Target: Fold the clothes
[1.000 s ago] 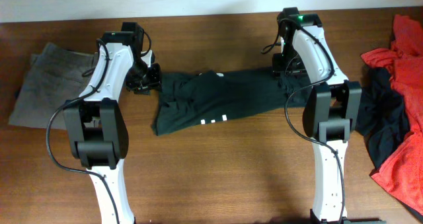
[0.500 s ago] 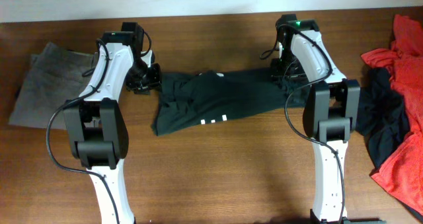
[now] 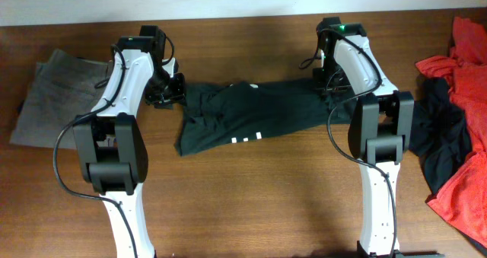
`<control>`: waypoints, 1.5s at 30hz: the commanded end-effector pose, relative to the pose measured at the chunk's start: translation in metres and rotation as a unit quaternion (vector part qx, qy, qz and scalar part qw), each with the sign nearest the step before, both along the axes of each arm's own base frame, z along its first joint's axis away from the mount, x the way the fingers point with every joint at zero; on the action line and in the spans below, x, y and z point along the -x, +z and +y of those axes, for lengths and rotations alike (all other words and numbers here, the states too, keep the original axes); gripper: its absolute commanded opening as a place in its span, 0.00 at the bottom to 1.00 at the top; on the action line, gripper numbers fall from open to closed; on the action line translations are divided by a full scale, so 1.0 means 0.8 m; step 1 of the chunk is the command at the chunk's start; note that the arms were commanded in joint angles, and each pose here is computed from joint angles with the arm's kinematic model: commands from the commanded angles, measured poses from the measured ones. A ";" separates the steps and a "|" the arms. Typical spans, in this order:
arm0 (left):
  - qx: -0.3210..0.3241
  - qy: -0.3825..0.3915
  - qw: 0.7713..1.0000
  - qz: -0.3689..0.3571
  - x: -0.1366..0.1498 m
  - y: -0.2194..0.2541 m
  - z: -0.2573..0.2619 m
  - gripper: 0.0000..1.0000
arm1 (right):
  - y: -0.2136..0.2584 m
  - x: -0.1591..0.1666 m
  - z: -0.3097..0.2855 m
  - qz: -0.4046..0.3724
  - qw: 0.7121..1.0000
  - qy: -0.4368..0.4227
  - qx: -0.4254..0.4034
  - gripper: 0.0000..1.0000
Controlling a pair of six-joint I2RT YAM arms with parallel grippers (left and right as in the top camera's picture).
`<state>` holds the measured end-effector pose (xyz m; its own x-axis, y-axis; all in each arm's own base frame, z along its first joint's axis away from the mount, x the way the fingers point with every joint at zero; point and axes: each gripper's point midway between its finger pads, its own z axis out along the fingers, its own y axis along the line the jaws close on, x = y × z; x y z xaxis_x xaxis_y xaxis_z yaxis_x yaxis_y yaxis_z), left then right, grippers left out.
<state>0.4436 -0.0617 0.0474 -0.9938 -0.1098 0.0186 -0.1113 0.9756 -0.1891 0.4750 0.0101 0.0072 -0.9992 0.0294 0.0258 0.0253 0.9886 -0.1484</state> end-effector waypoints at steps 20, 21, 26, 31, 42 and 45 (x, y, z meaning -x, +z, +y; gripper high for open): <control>-0.002 -0.010 1.000 -0.010 -0.004 0.005 -0.002 0.39 | 0.034 -0.014 -0.020 -0.021 0.999 -0.011 0.024 0.13; -0.002 -0.010 1.000 -0.010 -0.004 0.005 -0.002 0.40 | 0.034 -0.014 -0.020 -0.020 0.999 -0.011 0.024 0.13; -0.002 -0.010 1.000 -0.010 -0.004 0.005 -0.002 0.40 | 0.034 -0.013 -0.023 -0.018 0.999 -0.012 0.024 0.19; -0.002 -0.010 1.000 -0.010 -0.004 0.005 -0.002 0.39 | 0.034 -0.009 -0.032 -0.011 0.999 -0.020 0.025 0.21; -0.001 -0.010 1.000 -0.013 -0.006 0.006 -0.002 0.40 | 0.034 -0.004 -0.037 -0.004 0.999 -0.026 0.019 0.04; -0.002 -0.010 1.000 -0.013 -0.006 0.006 -0.002 0.40 | 0.040 -0.003 -0.027 -0.004 1.000 -0.015 0.018 0.04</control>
